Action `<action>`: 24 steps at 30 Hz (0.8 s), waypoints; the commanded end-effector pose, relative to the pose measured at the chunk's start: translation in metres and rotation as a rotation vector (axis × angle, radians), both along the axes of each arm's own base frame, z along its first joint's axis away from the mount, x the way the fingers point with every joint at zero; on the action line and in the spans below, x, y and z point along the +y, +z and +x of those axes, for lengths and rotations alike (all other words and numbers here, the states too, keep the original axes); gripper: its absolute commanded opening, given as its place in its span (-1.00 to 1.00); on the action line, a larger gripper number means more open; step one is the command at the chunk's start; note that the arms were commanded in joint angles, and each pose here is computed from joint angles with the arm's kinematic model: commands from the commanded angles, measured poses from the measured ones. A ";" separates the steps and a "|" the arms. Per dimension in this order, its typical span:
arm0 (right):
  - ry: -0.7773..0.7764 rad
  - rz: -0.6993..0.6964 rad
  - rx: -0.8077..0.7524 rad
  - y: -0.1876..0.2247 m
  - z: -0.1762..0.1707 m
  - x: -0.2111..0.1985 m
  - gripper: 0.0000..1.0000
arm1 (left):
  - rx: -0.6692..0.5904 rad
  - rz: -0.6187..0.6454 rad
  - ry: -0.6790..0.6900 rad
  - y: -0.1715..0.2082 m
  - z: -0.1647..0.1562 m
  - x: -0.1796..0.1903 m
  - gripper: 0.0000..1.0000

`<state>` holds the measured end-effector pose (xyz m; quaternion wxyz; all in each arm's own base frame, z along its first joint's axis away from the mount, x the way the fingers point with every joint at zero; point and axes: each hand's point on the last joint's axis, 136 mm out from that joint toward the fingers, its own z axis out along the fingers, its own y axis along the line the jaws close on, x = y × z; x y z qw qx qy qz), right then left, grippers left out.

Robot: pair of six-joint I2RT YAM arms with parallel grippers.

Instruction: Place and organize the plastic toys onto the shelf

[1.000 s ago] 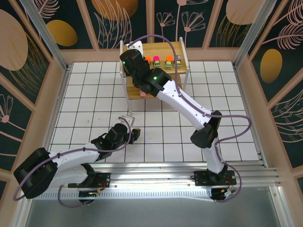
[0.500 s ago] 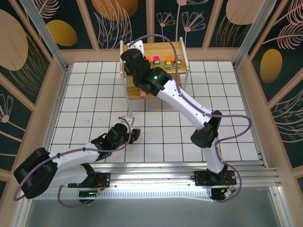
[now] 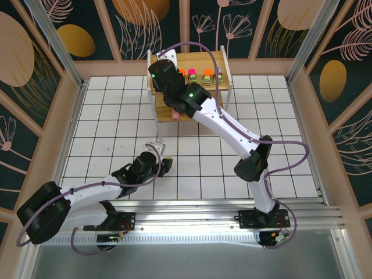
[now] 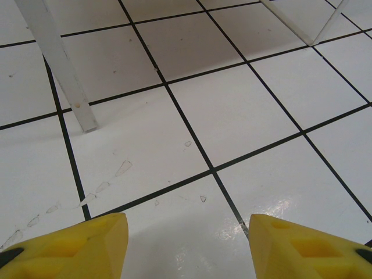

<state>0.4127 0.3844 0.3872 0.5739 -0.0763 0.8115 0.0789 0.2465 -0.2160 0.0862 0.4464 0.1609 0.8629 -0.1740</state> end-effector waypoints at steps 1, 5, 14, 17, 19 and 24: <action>-0.021 -0.023 0.019 -0.009 0.003 -0.006 -0.42 | -0.026 -0.013 -0.007 0.006 0.003 -0.002 0.14; -0.020 -0.021 0.014 -0.006 0.003 -0.006 -0.31 | -0.027 -0.013 -0.006 0.007 0.003 -0.002 0.15; -0.016 -0.019 0.007 -0.002 0.003 -0.006 -0.26 | -0.025 -0.013 -0.006 0.007 0.003 -0.002 0.14; -0.015 -0.013 -0.001 0.003 0.002 -0.006 -0.25 | -0.026 -0.013 -0.006 0.007 0.003 -0.002 0.14; -0.014 -0.011 -0.005 0.005 0.002 -0.006 -0.25 | -0.026 -0.014 -0.006 0.007 0.003 -0.002 0.14; -0.007 -0.007 -0.021 0.015 -0.001 -0.006 -0.18 | -0.028 -0.014 -0.006 0.007 0.003 -0.002 0.14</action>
